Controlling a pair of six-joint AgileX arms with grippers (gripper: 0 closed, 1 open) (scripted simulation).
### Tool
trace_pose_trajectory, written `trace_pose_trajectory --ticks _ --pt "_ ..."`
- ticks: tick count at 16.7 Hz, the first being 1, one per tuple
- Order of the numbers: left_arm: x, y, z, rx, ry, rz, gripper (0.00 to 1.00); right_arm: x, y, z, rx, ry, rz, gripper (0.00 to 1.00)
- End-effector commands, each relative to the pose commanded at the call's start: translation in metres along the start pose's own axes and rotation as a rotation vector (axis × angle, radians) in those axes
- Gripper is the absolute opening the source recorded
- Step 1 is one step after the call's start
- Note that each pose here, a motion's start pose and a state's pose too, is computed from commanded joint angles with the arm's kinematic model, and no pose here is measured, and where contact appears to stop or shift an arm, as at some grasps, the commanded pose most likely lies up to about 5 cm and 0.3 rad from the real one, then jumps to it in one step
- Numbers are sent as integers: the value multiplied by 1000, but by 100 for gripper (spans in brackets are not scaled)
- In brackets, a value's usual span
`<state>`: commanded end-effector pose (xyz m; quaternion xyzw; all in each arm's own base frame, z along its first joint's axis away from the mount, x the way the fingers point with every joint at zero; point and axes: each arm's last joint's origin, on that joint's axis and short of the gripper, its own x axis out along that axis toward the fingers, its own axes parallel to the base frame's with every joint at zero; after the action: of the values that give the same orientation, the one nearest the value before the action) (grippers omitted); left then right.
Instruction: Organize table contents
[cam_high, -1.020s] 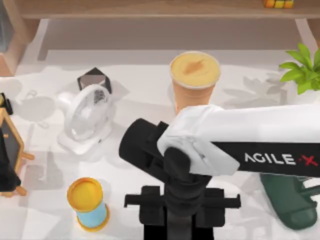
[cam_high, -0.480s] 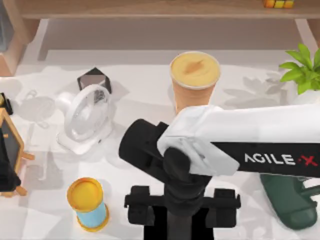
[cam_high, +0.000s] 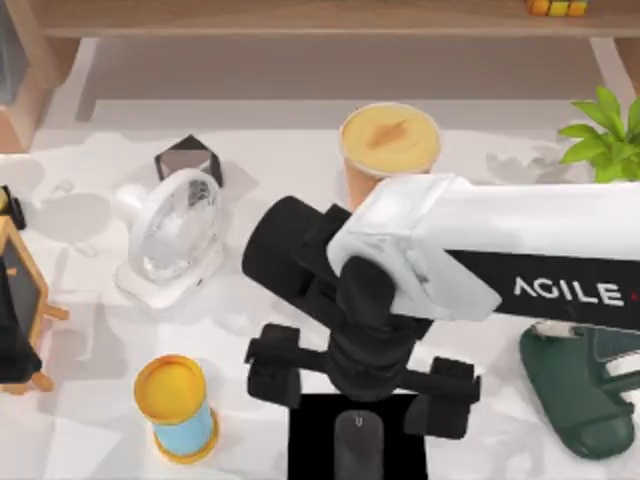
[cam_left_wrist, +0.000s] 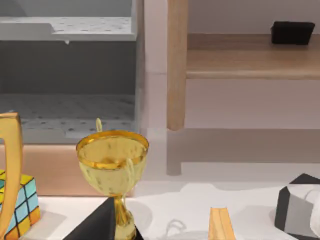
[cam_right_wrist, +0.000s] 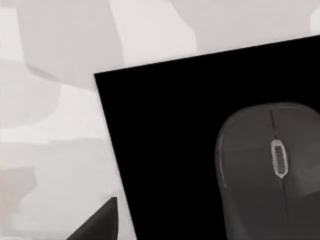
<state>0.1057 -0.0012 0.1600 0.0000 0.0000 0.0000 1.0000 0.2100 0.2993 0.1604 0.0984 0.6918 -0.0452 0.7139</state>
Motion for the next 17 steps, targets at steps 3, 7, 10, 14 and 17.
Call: trace_pose_trajectory --ticks 3,7,10,14,17 --pt "0 0 0 0 0 0 100 -28 -3 20 237 -37 81 100" --pt "0 0 0 0 0 0 100 -72 -20 53 678 -67 210 100" --pt "0 0 0 0 0 0 100 -102 -44 79 1101 -60 307 100" --pt "0 0 0 0 0 0 100 -129 -90 108 1746 -8 410 100" --pt "0 0 0 0 0 0 100 -138 -131 124 2263 51 451 100"
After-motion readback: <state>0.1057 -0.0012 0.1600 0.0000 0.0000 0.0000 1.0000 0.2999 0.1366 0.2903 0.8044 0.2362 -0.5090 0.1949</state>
